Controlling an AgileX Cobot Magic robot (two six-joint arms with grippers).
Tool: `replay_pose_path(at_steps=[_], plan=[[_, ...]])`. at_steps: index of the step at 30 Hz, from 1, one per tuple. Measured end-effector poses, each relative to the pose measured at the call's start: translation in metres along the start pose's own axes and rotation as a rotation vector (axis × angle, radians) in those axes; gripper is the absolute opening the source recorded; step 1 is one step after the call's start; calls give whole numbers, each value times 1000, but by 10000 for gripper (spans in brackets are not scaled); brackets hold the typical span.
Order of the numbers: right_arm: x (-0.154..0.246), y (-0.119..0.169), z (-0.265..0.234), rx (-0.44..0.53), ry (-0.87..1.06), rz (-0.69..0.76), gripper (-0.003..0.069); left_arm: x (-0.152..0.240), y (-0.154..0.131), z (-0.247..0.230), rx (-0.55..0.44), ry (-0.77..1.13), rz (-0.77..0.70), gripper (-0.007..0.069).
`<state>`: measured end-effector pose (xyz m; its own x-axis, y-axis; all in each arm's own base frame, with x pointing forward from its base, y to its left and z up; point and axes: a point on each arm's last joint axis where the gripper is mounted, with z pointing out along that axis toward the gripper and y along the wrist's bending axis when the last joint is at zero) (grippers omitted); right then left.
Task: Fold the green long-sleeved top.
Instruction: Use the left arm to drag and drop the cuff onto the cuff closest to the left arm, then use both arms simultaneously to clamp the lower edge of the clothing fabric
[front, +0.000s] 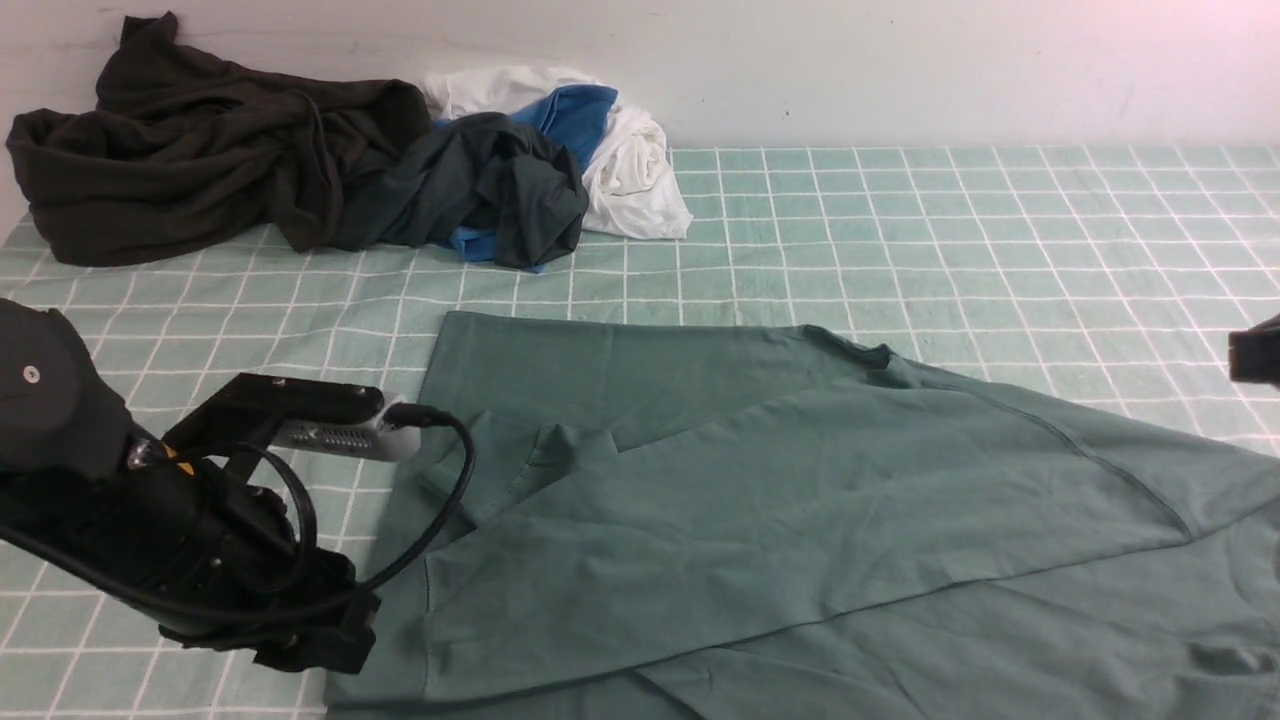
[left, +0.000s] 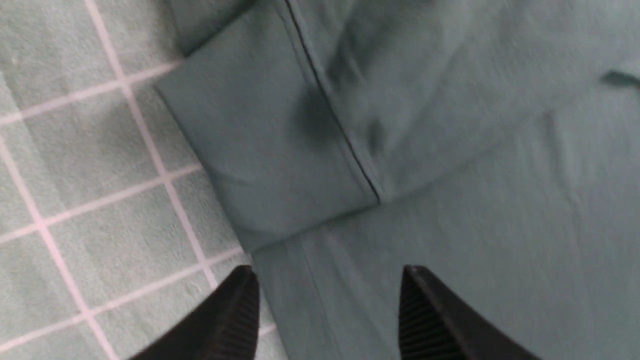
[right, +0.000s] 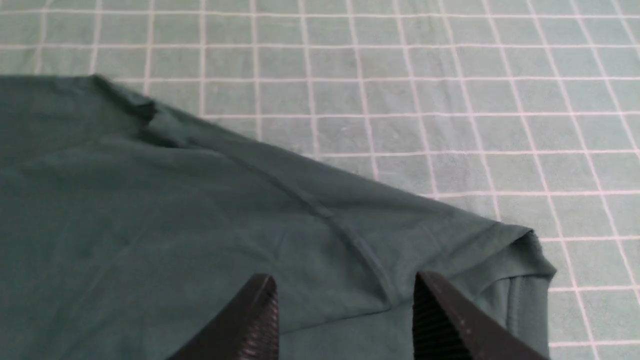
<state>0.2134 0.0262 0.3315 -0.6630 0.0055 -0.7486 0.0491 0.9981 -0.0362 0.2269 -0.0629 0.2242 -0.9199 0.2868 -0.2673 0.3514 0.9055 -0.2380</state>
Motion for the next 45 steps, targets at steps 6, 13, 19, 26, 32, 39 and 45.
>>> replay_pose_path(at_steps=[6, 13, 19, 26, 32, 39, 45], plan=[[23, 30, -35, -158, 110, -187, 350, 17, -43, -7, 29, 128, 339, 426], [52, 43, -55, -251, 330, -363, 350, 75, -87, 30, 9, 398, 802, 416], [54, 45, -56, -262, 339, -377, 350, 103, -84, 58, -31, 387, 932, 416], [54, 45, -56, -266, 340, -385, 350, 102, -82, 63, -51, 315, 957, 382], [54, 45, -56, -266, 340, -386, 350, 102, -82, 63, -55, 316, 963, 246], [54, 45, -56, -266, 340, -386, 350, 104, -81, 63, -53, 336, 960, 249], [53, 45, -56, -269, 332, -385, 350, 103, -81, 63, -57, 326, 966, 427]])
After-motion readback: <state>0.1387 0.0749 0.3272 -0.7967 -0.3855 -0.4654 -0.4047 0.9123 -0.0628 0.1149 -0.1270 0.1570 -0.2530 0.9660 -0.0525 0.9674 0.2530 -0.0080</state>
